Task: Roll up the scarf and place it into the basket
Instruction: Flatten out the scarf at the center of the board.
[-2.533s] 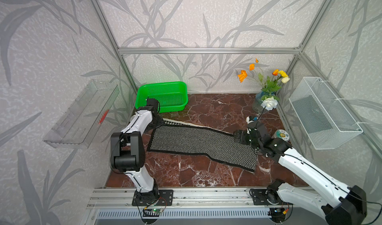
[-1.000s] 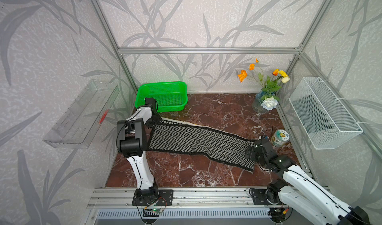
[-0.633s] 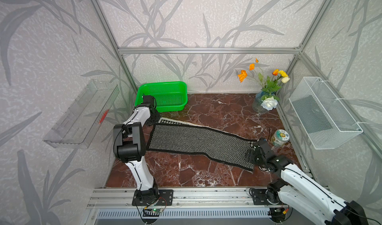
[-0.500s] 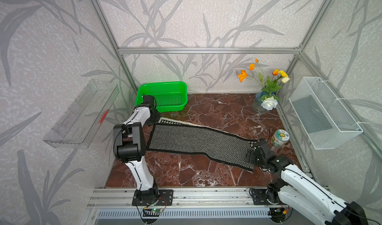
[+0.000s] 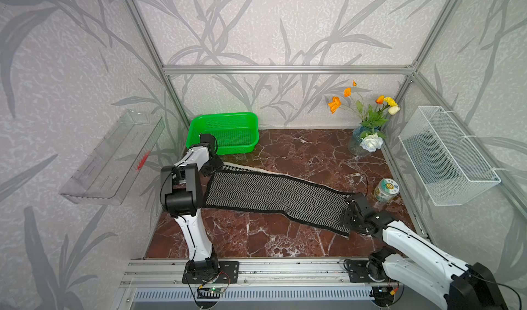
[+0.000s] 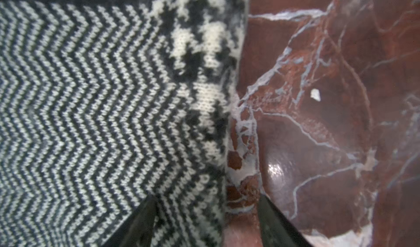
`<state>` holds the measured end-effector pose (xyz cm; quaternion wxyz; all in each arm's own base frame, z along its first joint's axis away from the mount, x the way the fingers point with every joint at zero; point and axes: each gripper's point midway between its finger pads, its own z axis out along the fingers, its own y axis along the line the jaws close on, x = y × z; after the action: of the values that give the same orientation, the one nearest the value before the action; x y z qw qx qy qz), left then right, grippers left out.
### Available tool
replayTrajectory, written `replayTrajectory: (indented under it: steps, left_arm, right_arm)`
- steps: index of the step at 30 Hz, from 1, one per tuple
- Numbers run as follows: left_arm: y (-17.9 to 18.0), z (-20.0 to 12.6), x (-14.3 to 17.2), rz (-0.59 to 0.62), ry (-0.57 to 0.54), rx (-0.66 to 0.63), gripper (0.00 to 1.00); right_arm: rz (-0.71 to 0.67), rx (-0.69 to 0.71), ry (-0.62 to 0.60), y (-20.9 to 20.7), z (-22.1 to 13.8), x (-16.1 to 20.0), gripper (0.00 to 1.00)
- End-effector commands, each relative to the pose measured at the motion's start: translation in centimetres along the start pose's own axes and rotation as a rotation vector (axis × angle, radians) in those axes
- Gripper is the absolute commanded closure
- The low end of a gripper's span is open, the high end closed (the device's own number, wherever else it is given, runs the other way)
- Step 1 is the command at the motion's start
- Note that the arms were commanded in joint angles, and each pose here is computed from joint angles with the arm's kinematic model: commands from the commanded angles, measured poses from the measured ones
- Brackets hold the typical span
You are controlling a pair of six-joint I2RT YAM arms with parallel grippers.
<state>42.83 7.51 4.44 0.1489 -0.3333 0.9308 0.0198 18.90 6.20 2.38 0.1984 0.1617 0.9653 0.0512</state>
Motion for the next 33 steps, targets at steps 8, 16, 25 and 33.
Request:
replayTrajectory:
  steps: [8,16,25,33]
  left_arm:
    - [0.9,1.6,0.0,0.035,0.02,-0.064,0.8]
    - [0.7,2.1,0.2,0.037,0.031,-0.055,0.87]
    - [0.4,2.5,0.4,0.04,0.043,-0.045,0.92]
    - [0.0,2.9,0.3,0.043,0.05,-0.029,1.0]
  right_arm:
    - [0.042,-0.052,-0.032,0.5,-0.6,-0.4,0.52]
    - [0.05,-0.062,0.005,0.2,-0.9,0.8,0.52]
    - [0.065,-0.042,0.06,-0.9,0.0,2.8,0.53]
    - [0.072,-0.066,0.066,-0.4,0.5,2.9,0.74]
